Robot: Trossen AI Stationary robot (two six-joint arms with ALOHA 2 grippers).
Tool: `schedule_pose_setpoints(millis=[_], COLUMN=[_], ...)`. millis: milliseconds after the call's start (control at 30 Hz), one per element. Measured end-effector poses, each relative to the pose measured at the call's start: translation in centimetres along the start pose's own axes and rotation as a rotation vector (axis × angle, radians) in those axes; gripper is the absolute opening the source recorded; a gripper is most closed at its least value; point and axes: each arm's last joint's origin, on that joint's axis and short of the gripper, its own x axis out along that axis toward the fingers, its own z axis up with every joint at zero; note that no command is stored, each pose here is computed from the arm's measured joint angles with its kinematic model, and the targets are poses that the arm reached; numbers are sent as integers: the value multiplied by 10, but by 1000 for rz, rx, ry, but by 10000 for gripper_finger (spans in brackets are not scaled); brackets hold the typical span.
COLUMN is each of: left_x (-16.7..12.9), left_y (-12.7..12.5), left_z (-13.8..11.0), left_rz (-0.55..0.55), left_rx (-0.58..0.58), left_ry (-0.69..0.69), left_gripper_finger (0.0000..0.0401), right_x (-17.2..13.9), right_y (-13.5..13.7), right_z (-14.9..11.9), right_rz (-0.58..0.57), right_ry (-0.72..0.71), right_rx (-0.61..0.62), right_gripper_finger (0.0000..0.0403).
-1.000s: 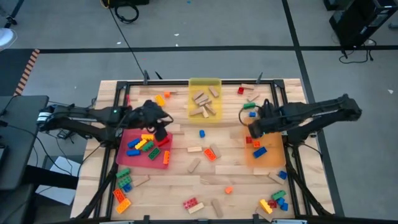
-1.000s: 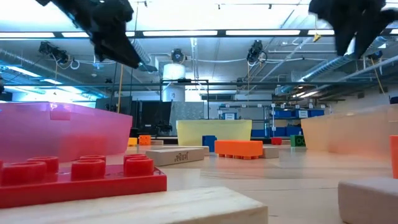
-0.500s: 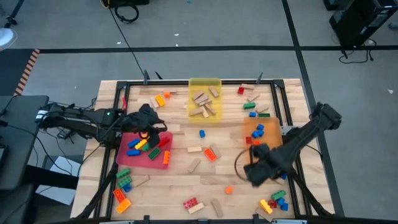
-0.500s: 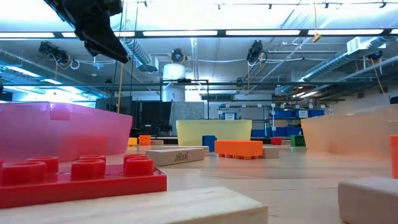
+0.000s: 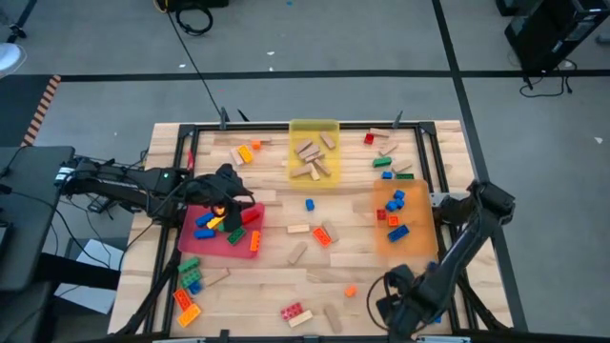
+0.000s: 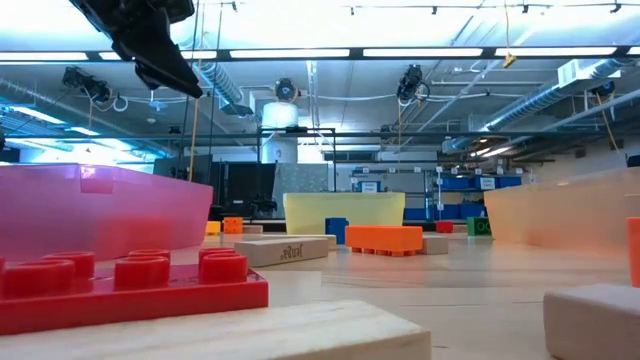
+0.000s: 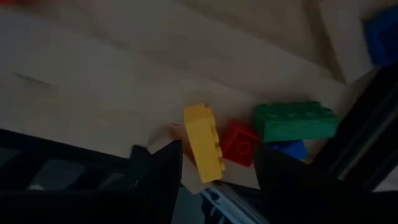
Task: Sort blocks by size
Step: Put the 3 stud yellow game piece into the pink bin
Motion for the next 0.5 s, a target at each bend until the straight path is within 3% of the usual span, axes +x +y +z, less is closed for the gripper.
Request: schedule_pose_setpoints(millis=[333,500], left_x=[0,0], left_y=[0,0], left_z=[1,1], left_rz=[-2,-2], left_rx=[27,-49], left_ry=[-6,-6], left_gripper_finger=[163,163], right_x=[47,65], right_y=[18,20], right_z=[-9,-10], right_rz=[-66,-128], right_ry=[-31,-30], right_rx=[-226,-254], right_gripper_finger=[200,184])
